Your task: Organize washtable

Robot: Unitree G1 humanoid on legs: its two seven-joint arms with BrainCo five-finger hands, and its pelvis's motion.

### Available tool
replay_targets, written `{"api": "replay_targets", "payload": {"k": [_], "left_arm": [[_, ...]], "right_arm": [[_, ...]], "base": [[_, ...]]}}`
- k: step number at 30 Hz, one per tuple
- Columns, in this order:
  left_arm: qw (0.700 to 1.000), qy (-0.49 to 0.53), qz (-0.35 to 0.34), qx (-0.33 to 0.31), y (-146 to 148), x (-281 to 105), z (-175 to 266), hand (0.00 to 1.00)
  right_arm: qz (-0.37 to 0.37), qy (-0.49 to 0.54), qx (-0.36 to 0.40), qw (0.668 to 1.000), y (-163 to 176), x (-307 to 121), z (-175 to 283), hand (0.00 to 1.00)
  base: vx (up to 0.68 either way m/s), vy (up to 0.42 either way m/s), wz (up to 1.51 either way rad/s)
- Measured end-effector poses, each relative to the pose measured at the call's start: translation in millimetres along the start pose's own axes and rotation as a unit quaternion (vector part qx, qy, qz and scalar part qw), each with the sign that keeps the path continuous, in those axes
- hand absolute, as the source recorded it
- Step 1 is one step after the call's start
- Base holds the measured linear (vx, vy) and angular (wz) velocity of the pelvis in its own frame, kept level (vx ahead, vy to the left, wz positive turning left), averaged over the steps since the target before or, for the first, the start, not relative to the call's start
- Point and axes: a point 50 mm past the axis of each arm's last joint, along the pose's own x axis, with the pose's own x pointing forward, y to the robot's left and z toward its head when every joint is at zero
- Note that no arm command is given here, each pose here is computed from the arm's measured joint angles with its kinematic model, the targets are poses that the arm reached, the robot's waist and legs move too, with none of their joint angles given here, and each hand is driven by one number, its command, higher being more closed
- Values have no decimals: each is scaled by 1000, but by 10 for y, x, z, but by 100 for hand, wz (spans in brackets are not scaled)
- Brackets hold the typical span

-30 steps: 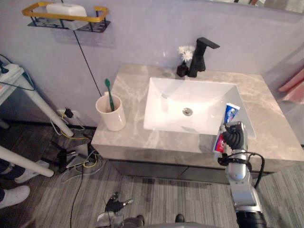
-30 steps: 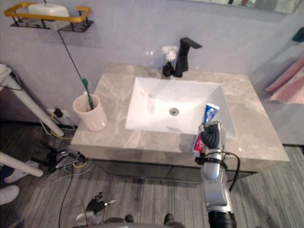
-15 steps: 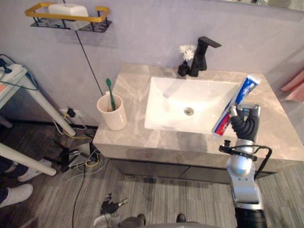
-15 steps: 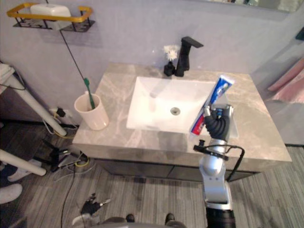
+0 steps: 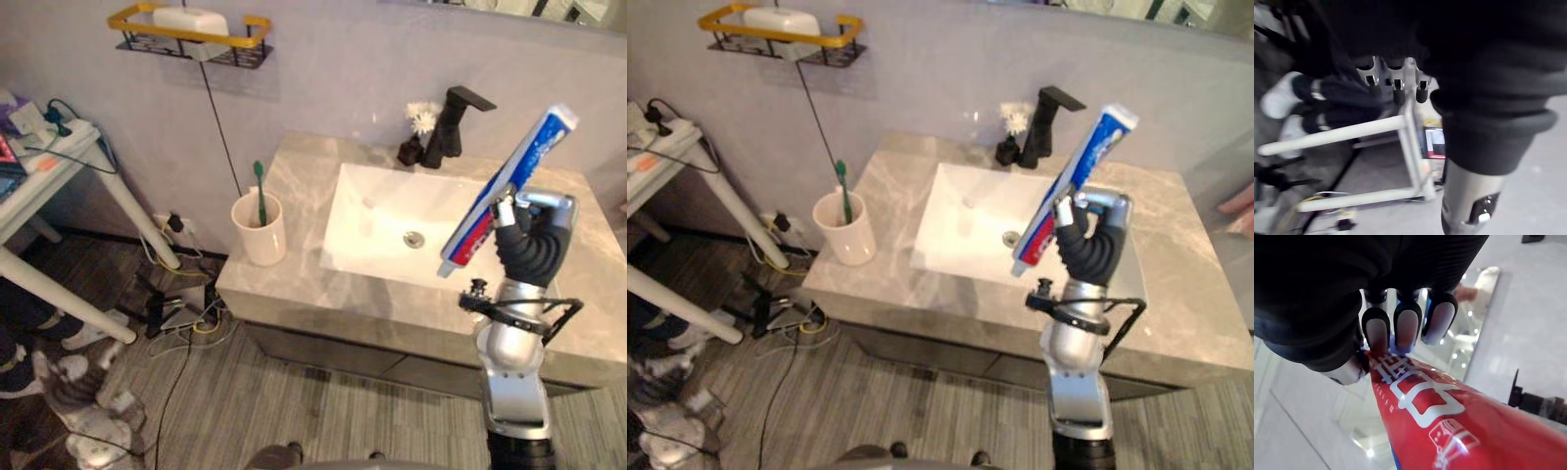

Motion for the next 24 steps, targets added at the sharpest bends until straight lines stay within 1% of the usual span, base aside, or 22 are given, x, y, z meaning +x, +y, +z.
{"api": "replay_targets", "payload": {"k": [3, 4, 6, 8, 10, 12, 13, 14, 17, 21, 22, 24], "left_arm": [[993, -112, 1, -45, -69, 12, 502, 0], [986, -155, -7, -66, -103, -20, 698, 0], [978, -189, -18, -84, -151, -57, 850, 0], [961, -247, -50, -116, -285, -161, 1127, 0], [949, -277, -72, -136, -364, -235, 1272, 0], [926, -319, -108, -169, -449, -369, 1480, 0], [920, -330, -120, -177, -469, -407, 1530, 0], [902, -352, -154, -196, -515, -487, 1628, 0], [874, -367, -213, -238, -641, -577, 1748, 0], [823, -366, -327, -287, -895, -711, 1872, 0], [815, -365, -340, -294, -929, -729, 1893, 0], [781, -368, -390, -320, -1066, -787, 1988, 0]], "right_arm": [[13, 1, 10, 1000, 21, -3, 4, 100], [18, 1, 12, 1000, 29, -4, 6, 100], [23, 1, 13, 1000, 38, -5, 7, 100], [35, 1, 18, 999, 73, -13, 15, 100], [48, 0, 22, 999, 101, -15, 23, 100], [64, -4, 26, 998, 140, -16, 37, 100], [67, -5, 27, 997, 146, -17, 39, 100], [73, -8, 26, 997, 153, -12, 44, 100], [91, -20, 25, 995, 178, 26, 63, 100], [135, -43, 33, 989, 277, 72, 119, 100], [141, -46, 33, 988, 285, 79, 124, 100], [154, -49, 33, 986, 317, 111, 112, 100]], "base": [[5, 15, 7], [0, 0, 0], [0, 0, 0], [-45, 0, 2], [0, 0, 0], [-36, -9, 0], [-40, -11, 0], [-31, -10, 0], [-30, -11, 2], [-35, -18, 3], [-31, -14, 3], [-40, -5, 3]]}}
